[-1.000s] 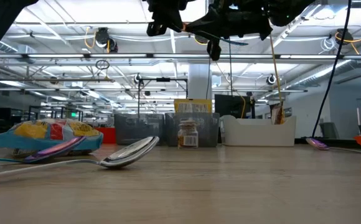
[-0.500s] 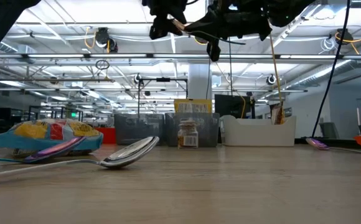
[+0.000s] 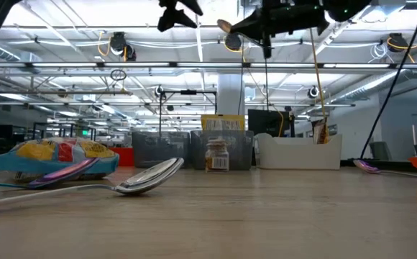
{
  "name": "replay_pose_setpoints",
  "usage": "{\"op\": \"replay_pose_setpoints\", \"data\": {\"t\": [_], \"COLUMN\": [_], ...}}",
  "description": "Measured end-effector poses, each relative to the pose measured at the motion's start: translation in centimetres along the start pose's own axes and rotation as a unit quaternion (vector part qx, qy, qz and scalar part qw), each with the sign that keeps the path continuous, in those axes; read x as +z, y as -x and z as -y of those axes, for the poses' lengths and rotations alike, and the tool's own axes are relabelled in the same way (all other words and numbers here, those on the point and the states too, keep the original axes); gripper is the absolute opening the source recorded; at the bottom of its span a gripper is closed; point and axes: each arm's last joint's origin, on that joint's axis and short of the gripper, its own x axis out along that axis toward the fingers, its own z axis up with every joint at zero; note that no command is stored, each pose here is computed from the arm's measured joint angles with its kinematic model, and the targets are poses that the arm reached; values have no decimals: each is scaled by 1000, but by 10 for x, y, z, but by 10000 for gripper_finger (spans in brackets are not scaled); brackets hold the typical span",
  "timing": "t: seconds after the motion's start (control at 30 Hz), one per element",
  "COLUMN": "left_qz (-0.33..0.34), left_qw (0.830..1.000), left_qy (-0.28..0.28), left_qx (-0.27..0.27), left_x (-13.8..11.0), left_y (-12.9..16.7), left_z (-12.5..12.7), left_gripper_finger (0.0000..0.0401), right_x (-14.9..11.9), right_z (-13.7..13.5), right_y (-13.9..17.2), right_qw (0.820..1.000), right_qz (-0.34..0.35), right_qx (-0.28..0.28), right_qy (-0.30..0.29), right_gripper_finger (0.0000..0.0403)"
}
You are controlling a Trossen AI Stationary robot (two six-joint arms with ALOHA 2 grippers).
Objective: Pick & Place Food Item
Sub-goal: Put the top left purple and blue spoon into the left black bin
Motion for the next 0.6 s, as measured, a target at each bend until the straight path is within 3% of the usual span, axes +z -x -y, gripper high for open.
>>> {"op": "replay_pose_setpoints", "data": {"t": [0.13,0.3,0.6], "left_qz": [58,114,120], "left_qw": [998,993,990], "left_qy": [2,-13,-29], "left_qx": [-15,-41,-67], "left_x": [12,24,27], "left_y": [-3,-16,-48], "left_z": [6,16,28], "left_gripper_finger": [182,182,182], "right_x": [15,28,38], "right_z": [-7,-16,-21], "right_y": [15,24,27], "right_qw": [997,992,983], "right_qz": [53,109,170], "right_qx": [-43,-38,-44], "right_qy": [33,52,44], "right_gripper_finger": [0,0,0]}}
